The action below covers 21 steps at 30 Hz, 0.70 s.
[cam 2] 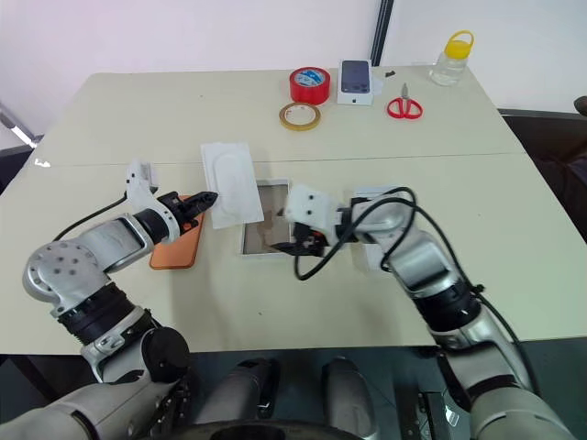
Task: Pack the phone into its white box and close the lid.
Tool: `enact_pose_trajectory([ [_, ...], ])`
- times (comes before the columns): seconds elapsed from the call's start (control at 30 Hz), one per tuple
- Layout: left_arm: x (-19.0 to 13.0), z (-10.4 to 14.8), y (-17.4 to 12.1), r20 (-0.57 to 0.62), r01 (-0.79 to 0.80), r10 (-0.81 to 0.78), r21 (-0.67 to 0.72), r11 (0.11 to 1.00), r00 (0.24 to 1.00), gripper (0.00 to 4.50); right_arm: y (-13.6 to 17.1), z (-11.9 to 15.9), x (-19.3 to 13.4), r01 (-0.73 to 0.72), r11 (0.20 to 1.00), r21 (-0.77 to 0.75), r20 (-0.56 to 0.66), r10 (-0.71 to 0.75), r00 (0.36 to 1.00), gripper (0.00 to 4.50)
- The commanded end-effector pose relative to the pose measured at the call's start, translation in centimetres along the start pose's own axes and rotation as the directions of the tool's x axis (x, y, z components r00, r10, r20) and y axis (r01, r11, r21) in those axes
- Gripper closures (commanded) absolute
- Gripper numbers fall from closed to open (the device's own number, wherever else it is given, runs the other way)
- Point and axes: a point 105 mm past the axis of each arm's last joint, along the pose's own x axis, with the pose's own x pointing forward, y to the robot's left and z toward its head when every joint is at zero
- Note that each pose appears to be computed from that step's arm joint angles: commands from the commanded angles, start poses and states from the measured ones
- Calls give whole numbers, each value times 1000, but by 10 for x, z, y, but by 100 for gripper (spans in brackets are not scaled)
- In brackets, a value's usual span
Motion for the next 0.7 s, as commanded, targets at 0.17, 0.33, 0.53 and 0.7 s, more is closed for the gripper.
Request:
enact_pose_trajectory([
  [0.17, 10, -25, -23, -72, 51, -49, 37, 998, 996, 450, -18, -8, -19, 103, 995, 4, -18, -103, 995, 121],
  [0.33, 12, -37, -22, -112, 37, -32, 42, 998, 993, 450, -20, -6, -17, 118, 993, 5, -10, -118, 993, 121],
  [0.53, 12, -46, -22, -138, 41, -36, 40, 998, 990, 450, -21, -6, -15, 127, 992, 3, -5, -126, 992, 121],
  [0.7, 11, -46, -24, -134, 60, -56, 30, 998, 989, 258, -21, -5, -15, 129, 992, 0, -5, -129, 992, 117],
])
